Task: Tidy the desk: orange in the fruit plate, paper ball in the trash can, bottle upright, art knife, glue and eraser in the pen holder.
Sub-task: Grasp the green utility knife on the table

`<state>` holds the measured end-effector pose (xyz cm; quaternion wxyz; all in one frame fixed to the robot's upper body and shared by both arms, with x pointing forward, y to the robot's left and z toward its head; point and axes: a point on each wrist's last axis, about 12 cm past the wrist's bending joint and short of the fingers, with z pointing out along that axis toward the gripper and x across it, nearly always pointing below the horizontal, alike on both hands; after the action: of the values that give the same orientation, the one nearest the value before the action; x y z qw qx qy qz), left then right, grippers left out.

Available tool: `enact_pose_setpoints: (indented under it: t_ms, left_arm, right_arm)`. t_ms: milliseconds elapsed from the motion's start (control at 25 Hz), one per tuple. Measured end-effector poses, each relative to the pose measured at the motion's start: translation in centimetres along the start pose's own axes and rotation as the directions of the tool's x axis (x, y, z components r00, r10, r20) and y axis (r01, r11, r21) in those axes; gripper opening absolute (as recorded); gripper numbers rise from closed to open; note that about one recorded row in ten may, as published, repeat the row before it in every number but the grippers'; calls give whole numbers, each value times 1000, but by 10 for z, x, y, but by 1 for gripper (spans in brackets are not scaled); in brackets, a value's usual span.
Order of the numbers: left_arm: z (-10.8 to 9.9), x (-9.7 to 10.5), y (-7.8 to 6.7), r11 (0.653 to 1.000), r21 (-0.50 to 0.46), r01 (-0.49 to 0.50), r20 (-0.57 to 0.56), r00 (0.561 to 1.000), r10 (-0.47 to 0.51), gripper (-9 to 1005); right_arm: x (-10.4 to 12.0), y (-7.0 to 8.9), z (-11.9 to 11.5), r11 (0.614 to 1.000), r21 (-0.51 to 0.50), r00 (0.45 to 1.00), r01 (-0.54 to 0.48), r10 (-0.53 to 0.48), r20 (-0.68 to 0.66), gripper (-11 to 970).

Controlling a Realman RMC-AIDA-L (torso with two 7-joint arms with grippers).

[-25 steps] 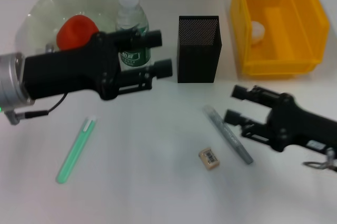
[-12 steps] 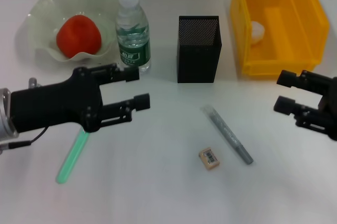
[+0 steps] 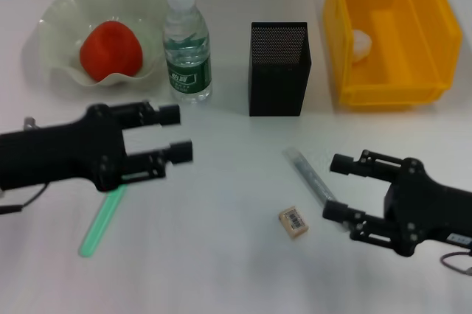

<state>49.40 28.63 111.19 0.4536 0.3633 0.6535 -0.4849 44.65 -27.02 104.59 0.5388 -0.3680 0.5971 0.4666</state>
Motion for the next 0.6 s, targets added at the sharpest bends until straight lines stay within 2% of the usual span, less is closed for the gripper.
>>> enact_pose_setpoints:
  t_ms: [320, 360, 400, 480, 600]
  left_arm:
    - [3, -6, 1, 1000, 10, 9, -57, 998, -9, 650]
    - [7, -10, 0, 1000, 15, 15, -100, 995, -13, 650]
    - [17, -27, 1, 998, 0, 56, -230, 972, -54, 650]
    - [22, -34, 1, 997, -10, 77, -270, 960, -77, 650]
    - [41, -54, -3, 992, -66, 109, -419, 899, -127, 650]
  right_arm:
    - [11, 3, 7, 1000, 23, 1000, 1, 0, -6, 647]
    - [12, 3, 8, 1000, 26, 1000, -1, 1, -10, 647]
    - [12, 2, 9, 1000, 29, 1000, -4, 4, -11, 647]
    - [13, 1, 10, 999, 38, 1000, -9, 9, -12, 647]
    - [15, 0, 11, 998, 56, 1000, -10, 11, -21, 647]
